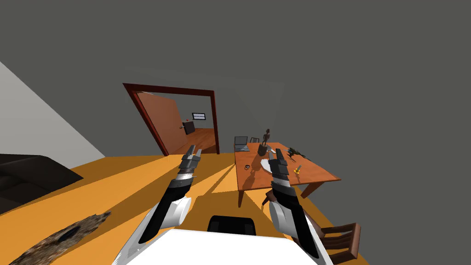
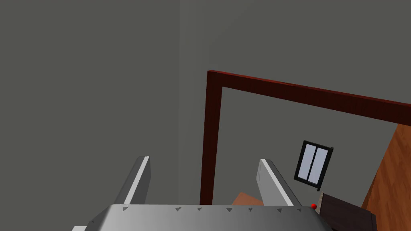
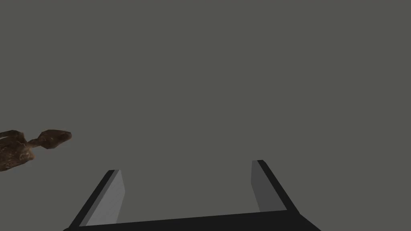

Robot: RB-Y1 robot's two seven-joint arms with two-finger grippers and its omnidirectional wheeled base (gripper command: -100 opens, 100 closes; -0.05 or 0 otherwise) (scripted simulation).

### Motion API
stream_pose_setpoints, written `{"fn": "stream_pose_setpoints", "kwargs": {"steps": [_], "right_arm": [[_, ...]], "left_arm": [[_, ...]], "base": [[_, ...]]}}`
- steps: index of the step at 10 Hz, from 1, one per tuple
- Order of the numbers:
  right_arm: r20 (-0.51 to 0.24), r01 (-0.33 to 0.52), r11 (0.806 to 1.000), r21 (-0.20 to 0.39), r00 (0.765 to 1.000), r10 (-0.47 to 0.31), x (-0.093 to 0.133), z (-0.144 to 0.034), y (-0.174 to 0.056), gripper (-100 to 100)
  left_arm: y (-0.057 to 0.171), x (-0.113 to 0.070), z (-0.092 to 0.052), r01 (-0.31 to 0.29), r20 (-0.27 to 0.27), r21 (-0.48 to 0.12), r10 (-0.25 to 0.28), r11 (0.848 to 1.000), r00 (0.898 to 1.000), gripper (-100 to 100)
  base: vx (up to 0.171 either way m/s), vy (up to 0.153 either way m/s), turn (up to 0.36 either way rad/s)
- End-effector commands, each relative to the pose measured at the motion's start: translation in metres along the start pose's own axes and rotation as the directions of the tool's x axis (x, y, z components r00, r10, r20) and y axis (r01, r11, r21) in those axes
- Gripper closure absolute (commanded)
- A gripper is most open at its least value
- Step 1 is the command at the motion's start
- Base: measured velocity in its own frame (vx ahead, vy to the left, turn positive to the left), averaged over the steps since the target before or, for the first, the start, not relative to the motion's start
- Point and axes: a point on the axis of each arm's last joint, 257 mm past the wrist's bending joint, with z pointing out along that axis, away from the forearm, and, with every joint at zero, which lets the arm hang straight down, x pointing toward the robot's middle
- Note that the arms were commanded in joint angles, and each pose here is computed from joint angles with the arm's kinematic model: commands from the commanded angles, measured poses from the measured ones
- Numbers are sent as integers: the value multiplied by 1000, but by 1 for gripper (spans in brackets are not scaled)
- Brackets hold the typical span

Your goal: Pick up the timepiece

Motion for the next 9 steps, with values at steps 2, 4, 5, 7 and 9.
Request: {"fn": "stream_pose_setpoints", "kwargs": {"steps": [2, 4, 5, 7, 9], "right_arm": [[-46, 42, 998, 42, 998, -40, -5, -6, -17, -100], [-75, 81, 991, 104, 994, -74, -18, -13, -40, -100], [-83, 100, 984, 144, 993, -89, -28, -18, -55, -100], [-83, 132, 963, 237, 990, -115, -56, -29, -86, -100], [-74, 142, 947, 288, 989, -126, -75, -36, -103, -100]], "left_arm": [[0, 0, 0, 0, 0, 0, 0, 1000, 1000, 0], [0, 0, 0, 0, 0, 0, 0, 1000, 1000, 0], [0, 0, 0, 0, 0, 0, 0, 1000, 1000, 0], [0, 0, 0, 0, 0, 0, 0, 1000, 1000, 0], [0, 0, 0, 0, 0, 0, 0, 1000, 1000, 0]], "base": [[-13, 31, 19], [-20, 83, 26], [-9, 82, 34], [10, 92, 47], [32, 96, 28]]}}
